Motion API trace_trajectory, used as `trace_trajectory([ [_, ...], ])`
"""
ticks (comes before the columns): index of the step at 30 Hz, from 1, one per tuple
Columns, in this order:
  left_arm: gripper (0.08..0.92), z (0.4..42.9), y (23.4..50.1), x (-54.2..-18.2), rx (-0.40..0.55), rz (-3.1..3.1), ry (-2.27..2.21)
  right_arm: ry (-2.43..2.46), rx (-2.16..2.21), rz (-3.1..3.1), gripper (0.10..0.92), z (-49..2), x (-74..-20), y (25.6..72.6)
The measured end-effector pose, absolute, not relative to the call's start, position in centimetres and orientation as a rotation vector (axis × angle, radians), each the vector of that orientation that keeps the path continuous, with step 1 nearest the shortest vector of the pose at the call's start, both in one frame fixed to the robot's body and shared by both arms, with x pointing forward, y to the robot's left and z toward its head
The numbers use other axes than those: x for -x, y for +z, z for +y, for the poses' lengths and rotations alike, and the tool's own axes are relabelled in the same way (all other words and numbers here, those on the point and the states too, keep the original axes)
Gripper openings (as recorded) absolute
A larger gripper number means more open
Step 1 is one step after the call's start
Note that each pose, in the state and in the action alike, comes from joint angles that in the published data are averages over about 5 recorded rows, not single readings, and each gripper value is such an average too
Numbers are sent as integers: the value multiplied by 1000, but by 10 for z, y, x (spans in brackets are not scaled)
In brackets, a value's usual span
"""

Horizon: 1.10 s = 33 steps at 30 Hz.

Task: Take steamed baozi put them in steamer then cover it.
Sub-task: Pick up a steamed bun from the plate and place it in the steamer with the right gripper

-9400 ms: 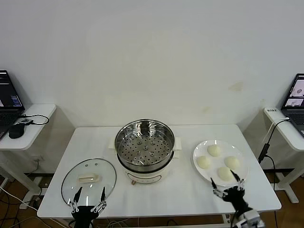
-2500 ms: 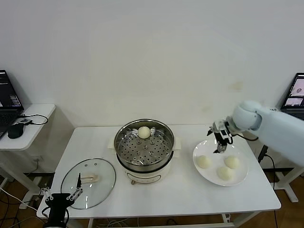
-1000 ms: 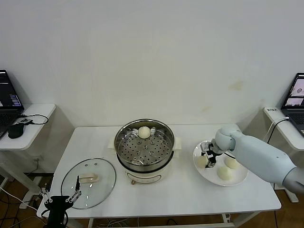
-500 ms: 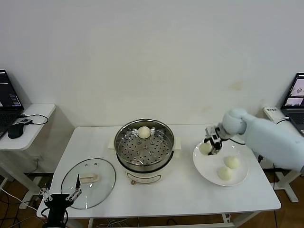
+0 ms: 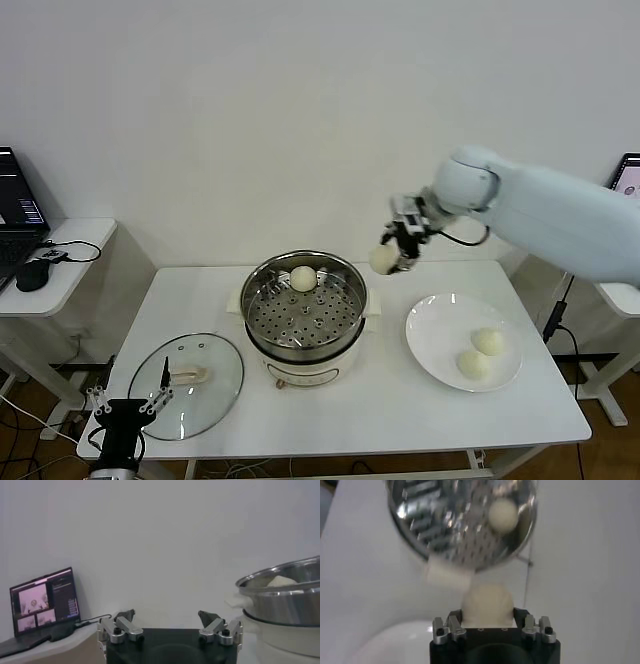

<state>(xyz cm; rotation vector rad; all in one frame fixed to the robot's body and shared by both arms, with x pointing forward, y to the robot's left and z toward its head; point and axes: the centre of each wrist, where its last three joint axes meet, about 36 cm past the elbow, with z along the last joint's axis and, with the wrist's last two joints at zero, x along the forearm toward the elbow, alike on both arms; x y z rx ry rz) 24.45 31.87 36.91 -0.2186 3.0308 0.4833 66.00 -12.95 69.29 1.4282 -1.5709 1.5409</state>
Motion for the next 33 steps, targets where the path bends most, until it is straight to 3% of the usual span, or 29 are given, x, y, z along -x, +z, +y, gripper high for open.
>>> trace_trajectory([
  [14, 823, 321, 364, -243, 247, 3025, 471, 1464, -1430, -1529, 636, 2, -665, 630],
  [30, 823, 321, 355, -245, 238, 3027, 468, 1368, -1415, -1521, 638, 43, -666, 581],
  [33, 823, 321, 354, -246, 234, 3027, 468, 1352, -1411, -1527, 684, 44, -667, 578],
])
